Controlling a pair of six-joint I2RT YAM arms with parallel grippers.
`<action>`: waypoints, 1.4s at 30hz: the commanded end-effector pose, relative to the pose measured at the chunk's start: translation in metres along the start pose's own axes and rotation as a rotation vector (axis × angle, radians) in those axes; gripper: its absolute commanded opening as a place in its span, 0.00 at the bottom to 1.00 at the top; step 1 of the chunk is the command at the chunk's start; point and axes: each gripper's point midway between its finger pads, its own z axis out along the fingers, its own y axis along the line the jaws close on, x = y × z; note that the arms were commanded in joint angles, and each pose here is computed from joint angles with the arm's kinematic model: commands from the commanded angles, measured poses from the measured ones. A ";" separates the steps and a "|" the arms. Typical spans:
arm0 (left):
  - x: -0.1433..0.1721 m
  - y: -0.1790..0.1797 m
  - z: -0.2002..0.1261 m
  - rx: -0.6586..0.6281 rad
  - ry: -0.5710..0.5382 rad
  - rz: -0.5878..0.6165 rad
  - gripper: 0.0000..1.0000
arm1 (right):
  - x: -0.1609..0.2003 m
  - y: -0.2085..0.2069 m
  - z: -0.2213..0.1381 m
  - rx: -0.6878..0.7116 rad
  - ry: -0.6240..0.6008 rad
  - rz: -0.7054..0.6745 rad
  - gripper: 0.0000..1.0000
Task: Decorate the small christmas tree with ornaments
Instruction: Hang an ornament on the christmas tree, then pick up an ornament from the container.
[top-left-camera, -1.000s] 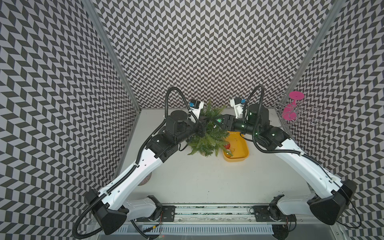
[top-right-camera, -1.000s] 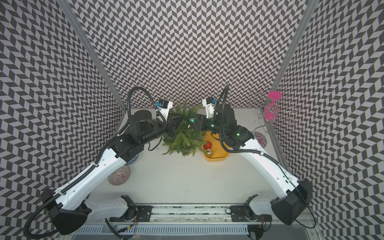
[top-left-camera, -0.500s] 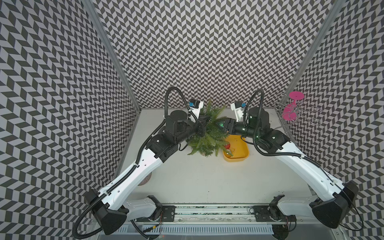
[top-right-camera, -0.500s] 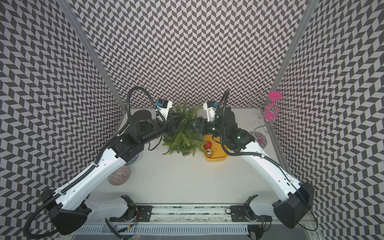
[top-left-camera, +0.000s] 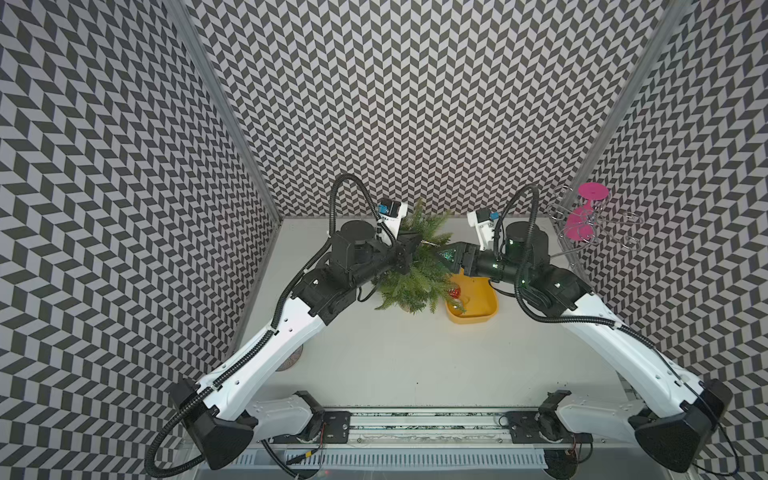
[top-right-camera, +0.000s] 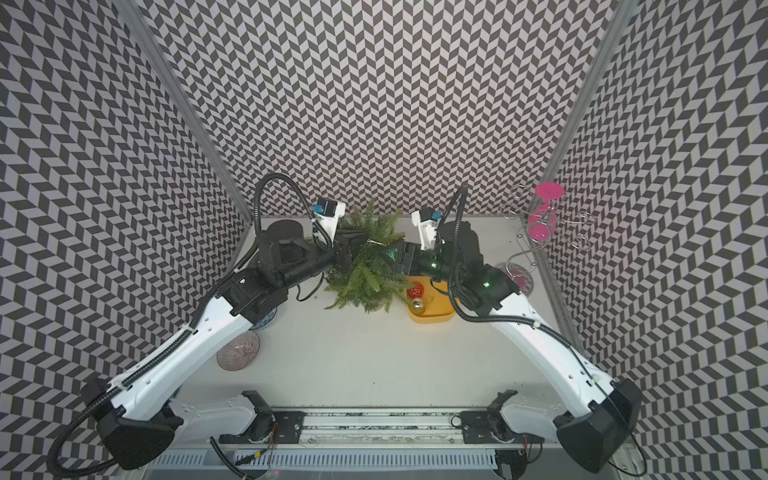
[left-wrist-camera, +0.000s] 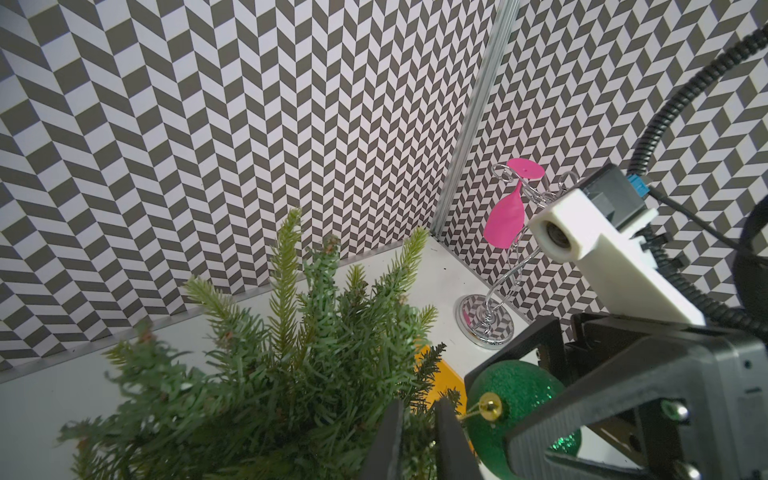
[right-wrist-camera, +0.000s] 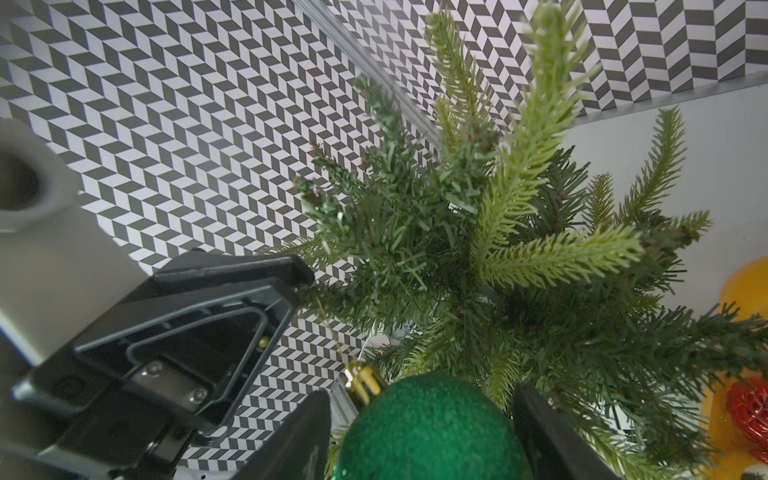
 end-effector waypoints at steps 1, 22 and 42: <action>-0.015 -0.004 -0.008 -0.003 -0.037 0.008 0.18 | -0.001 0.026 -0.011 -0.110 -0.005 -0.046 0.69; -0.017 -0.003 -0.006 -0.009 -0.041 0.011 0.30 | 0.018 0.024 -0.018 -0.115 0.053 -0.127 0.67; -0.026 -0.003 -0.039 -0.006 -0.065 -0.009 0.47 | -0.010 -0.075 -0.062 0.221 -0.053 -0.001 0.62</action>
